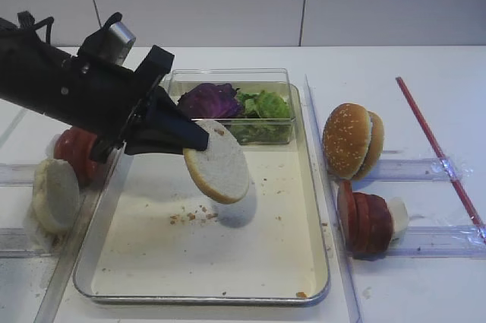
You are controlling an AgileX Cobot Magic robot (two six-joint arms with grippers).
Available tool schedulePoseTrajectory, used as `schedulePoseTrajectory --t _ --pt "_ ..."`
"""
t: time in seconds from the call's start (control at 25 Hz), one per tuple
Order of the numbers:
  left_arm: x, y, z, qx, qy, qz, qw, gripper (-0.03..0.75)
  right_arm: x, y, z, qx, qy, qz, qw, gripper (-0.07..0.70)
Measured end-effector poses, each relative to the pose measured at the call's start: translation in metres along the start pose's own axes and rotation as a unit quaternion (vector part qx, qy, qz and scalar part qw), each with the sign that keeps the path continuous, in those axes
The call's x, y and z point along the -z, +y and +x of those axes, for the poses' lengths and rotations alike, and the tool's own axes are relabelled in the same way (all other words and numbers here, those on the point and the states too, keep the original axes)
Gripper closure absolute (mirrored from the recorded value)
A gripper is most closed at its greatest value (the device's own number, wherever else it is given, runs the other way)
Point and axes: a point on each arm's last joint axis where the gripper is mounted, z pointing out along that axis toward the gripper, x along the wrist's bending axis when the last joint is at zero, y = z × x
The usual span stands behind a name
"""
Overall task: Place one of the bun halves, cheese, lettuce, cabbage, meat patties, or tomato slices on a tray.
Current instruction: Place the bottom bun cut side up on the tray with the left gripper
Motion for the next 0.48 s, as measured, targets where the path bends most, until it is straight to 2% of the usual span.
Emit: schedulePoseTrajectory --t 0.24,0.48 --pt "-0.007 -0.012 0.01 0.003 -0.029 -0.008 0.9996 0.69 0.0 0.0 0.0 0.0 0.0 0.0 1.0 0.118" --pt "-0.01 -0.016 0.015 -0.005 -0.028 -0.017 0.9995 0.69 0.0 0.0 0.0 0.0 0.0 0.0 1.0 0.118"
